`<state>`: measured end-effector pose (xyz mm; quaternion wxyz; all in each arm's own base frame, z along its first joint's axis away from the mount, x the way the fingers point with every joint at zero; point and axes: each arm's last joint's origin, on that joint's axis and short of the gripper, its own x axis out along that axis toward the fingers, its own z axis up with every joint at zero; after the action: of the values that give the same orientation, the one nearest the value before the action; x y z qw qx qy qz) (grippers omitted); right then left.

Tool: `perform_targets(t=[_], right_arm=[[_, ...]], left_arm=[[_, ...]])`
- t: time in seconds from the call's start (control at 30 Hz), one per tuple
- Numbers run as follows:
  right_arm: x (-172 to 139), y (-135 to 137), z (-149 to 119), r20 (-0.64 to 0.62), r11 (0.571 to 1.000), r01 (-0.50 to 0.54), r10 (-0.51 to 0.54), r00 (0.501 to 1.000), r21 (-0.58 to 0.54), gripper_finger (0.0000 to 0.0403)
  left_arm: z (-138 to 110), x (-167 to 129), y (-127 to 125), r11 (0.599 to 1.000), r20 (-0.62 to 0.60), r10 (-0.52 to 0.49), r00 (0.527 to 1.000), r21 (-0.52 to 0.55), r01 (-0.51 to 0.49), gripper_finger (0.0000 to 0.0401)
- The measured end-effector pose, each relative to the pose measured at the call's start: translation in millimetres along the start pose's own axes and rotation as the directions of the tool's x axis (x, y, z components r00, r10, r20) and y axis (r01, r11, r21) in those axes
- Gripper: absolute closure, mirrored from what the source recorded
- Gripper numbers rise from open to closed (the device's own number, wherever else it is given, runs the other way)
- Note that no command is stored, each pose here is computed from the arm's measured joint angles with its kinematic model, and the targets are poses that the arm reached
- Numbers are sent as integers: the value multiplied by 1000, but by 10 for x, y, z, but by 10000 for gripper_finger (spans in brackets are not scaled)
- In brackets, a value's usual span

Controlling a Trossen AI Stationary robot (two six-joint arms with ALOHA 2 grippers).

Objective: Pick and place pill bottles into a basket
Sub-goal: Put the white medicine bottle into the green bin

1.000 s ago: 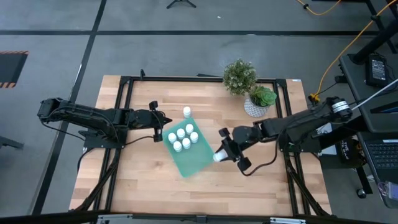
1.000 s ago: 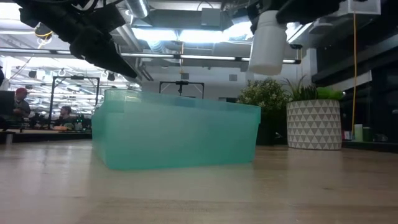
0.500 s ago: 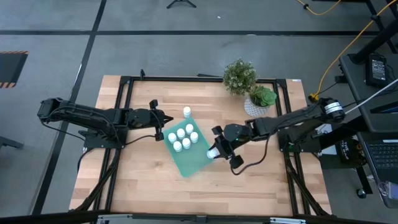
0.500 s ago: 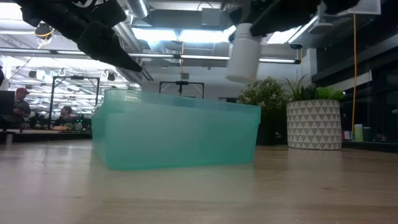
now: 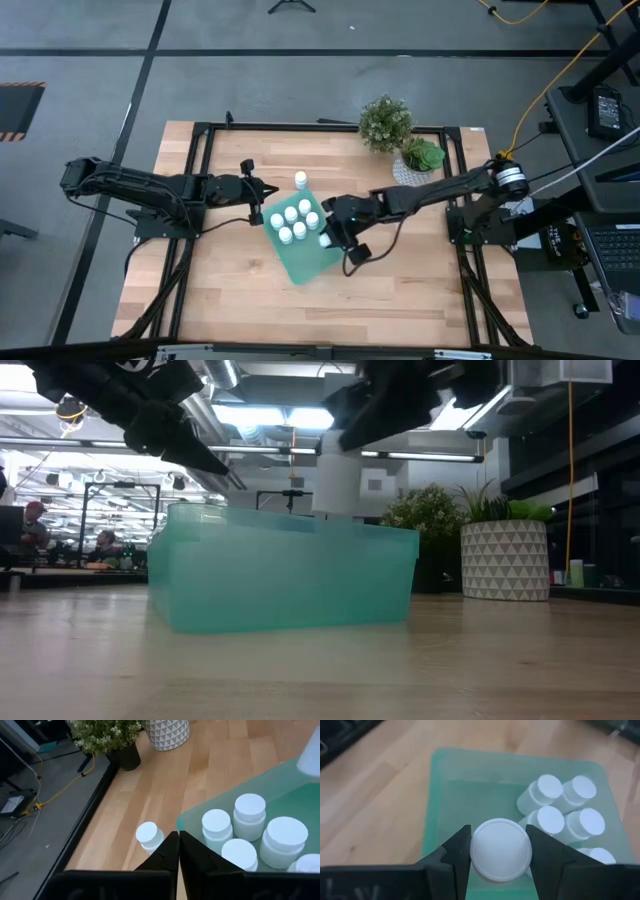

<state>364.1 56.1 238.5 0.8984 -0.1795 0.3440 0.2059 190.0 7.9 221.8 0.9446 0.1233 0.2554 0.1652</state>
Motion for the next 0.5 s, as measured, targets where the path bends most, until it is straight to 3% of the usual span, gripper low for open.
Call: perform_targets(t=[0.23, 0.5], right_arm=[[141, -172, -45, -77, 1000, -2, 4, 997, 22, 251], [195, -260, -128, -43, 999, -26, 28, 999, 39, 251]], left_arm=[[0, 0, 0, 1000, 0, 0, 1000, 1, 0, 397], [0, 0, 0, 1000, 0, 1, 1000, 1, -1, 396]])
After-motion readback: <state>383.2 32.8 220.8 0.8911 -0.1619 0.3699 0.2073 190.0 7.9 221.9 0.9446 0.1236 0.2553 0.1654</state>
